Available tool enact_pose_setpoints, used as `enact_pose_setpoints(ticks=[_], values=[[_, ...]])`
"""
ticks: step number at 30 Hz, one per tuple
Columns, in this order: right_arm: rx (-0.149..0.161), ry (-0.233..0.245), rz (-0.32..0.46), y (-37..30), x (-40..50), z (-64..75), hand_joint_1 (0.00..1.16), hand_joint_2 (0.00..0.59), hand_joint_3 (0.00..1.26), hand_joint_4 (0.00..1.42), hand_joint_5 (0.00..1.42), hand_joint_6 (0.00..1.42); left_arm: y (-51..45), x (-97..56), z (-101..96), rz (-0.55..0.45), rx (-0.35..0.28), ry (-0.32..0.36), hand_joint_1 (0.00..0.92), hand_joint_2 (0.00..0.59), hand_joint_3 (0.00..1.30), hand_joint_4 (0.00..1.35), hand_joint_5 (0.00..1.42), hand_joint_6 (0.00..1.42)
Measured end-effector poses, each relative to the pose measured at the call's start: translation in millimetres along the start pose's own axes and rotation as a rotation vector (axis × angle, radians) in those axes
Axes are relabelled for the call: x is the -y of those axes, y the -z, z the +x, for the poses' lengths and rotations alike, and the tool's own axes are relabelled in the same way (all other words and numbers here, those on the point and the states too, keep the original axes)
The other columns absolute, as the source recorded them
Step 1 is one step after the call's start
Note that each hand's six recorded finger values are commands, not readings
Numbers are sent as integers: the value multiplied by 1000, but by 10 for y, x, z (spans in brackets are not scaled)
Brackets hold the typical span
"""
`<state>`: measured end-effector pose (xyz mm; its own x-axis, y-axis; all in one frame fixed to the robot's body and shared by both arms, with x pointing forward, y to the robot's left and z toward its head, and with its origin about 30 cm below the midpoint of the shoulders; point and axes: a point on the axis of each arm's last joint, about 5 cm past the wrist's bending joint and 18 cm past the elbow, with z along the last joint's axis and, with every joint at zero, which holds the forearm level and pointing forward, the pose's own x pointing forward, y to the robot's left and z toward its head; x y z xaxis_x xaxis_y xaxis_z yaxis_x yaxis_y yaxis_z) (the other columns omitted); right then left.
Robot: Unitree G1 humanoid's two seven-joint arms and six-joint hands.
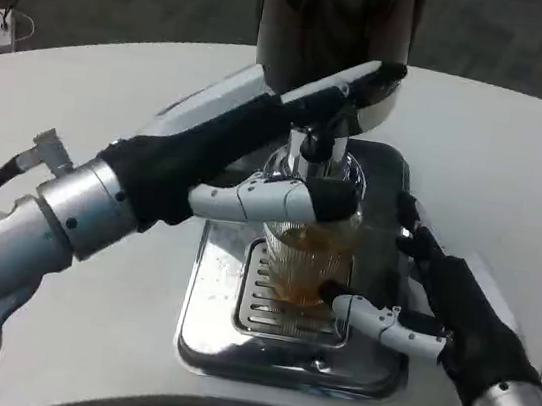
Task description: Grasp the cup under the faucet to collect the drink, then remove the cup.
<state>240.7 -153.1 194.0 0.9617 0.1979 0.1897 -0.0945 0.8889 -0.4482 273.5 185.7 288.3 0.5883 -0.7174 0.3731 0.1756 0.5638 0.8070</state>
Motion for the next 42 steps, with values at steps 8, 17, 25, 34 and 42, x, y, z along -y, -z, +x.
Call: enact_pose_setpoints(ticks=[8,17,25,34,42], values=[[9,-4,5,-15,-2,15,758,223,0,0,50,47,-17,16,-83,-49,44,-125,0,17,94,0,91,210],[13,-9,5,-21,-11,21,751,219,0,0,52,48,-60,58,-269,-66,70,-230,0,29,143,61,142,248],[28,-23,13,-45,-55,85,747,222,0,0,60,48,-22,101,-612,-70,-54,-266,0,32,149,63,145,251],[36,-39,20,-52,-116,141,748,226,0,0,61,48,10,185,-954,-83,-211,-295,0,38,150,63,147,253],[47,-29,37,-64,-184,179,745,225,0,0,68,48,-11,277,-1168,-95,-304,-270,0,39,150,63,147,255]])
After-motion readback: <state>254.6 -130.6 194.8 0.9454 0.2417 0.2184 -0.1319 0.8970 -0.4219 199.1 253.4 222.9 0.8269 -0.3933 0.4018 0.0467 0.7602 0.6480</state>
